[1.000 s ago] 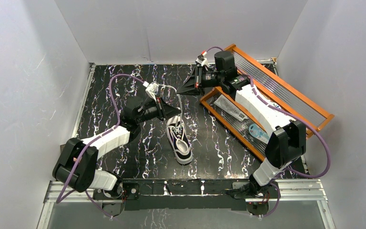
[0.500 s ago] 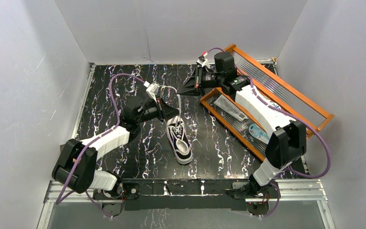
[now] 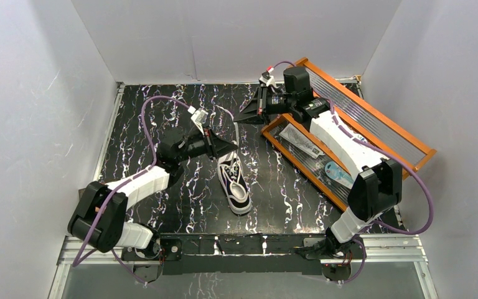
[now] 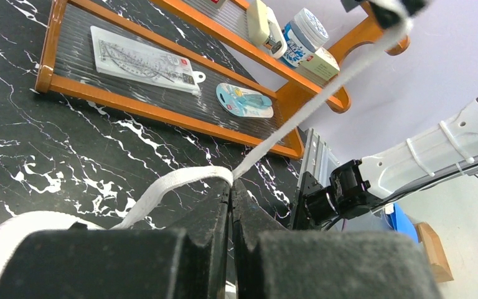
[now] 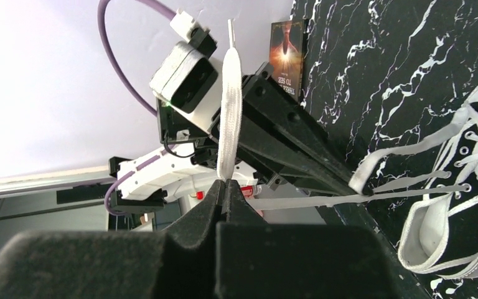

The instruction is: Tie the shoes

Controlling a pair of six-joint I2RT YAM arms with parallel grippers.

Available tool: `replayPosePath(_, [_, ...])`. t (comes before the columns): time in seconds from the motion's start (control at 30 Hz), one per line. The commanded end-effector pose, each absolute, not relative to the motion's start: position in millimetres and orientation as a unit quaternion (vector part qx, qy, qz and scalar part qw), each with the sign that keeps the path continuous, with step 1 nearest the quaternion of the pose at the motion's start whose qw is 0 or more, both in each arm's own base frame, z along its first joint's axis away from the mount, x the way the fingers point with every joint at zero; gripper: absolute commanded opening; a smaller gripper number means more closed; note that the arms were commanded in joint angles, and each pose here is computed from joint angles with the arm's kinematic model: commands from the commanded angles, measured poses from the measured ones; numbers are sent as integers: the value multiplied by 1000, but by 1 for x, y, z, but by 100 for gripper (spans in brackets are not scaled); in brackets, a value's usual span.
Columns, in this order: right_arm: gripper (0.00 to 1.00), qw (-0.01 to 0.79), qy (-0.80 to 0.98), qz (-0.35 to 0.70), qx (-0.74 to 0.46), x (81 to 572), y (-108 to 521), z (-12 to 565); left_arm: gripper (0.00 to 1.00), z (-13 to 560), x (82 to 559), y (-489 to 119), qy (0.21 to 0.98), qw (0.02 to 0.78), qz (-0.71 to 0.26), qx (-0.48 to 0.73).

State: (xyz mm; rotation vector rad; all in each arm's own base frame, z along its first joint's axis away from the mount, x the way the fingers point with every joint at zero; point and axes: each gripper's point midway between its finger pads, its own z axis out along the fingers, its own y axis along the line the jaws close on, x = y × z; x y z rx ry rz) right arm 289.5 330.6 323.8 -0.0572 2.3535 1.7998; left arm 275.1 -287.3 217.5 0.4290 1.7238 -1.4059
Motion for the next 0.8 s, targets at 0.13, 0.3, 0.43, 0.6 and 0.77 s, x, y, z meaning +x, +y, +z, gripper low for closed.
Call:
replayPosePath(0.13, [0, 115, 786, 607, -27, 280, 324, 344, 0, 247, 287, -301, 641, 461, -568, 231])
replayPosePath(0.3, [0, 168, 813, 557, 34, 278, 293, 334, 0, 246, 282, -317, 626, 415, -596, 284])
replayPosePath(0.43, [0, 162, 832, 527, 55, 266, 265, 311, 0, 244, 272, -326, 612, 353, -630, 321])
replayPosePath(0.6, [0, 162, 823, 543, 48, 261, 249, 307, 0, 239, 266, -323, 617, 353, -628, 315])
replayPosePath(0.77, [0, 115, 807, 580, 5, 262, 269, 305, 0, 239, 262, -319, 623, 355, -628, 302])
